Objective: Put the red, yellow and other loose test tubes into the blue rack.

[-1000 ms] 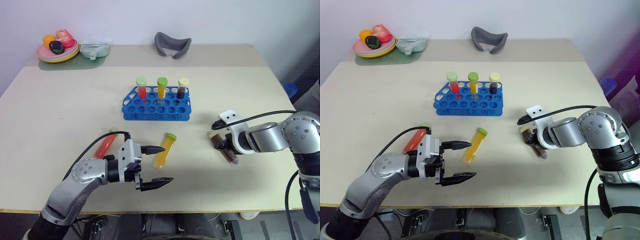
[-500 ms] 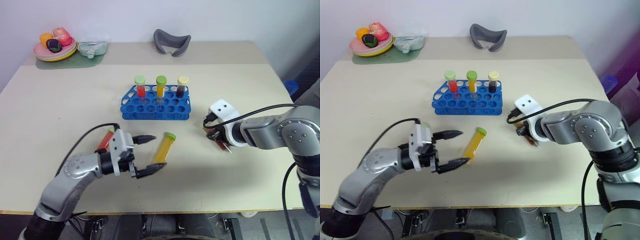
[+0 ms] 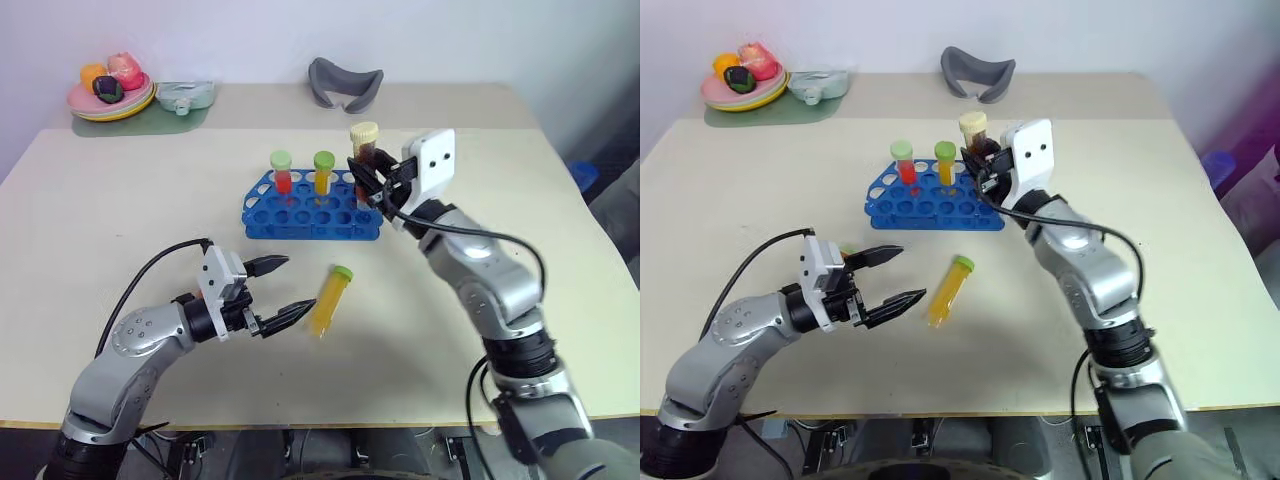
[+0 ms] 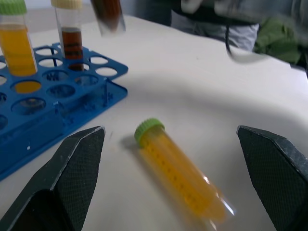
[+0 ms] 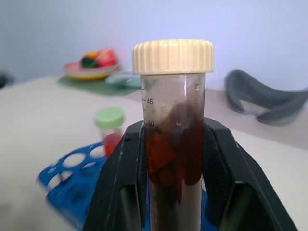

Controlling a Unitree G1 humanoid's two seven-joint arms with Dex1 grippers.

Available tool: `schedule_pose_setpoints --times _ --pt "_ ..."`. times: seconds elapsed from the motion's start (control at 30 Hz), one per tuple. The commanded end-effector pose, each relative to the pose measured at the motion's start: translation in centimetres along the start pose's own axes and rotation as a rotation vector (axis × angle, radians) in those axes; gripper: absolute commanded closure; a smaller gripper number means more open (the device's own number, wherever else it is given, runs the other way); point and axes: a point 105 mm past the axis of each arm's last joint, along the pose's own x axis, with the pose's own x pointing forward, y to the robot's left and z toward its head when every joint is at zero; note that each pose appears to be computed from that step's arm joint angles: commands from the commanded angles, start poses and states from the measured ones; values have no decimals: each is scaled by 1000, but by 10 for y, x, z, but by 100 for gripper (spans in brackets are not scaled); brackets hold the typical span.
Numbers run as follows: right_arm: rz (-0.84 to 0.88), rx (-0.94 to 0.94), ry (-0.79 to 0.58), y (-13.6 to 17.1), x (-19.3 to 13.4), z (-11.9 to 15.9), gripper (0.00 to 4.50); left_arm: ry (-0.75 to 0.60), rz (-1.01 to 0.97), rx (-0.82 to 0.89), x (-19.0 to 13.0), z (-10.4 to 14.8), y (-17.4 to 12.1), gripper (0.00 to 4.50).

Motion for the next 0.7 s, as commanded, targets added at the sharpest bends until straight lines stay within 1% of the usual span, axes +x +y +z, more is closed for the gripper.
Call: schedule_pose_setpoints --times 0.03,0.2,0.37,0.5,0.7 --pt "-41 -36 -131 -5 -2 10 328 -30 -10 34 5 8 -7 0" --pt "-51 -4 -168 -4 -4 1 328 -45 21 42 8 11 -5 0" --pt "-63 -11 -173 -1 -2 -10 328 -64 96 67 7 12 9 0" --pt "-97 -19 -175 -6 -2 -19 328 -63 116 98 7 10 12 0" --pt "-132 -16 -175 -10 -1 -30 328 -70 119 98 8 10 13 0"
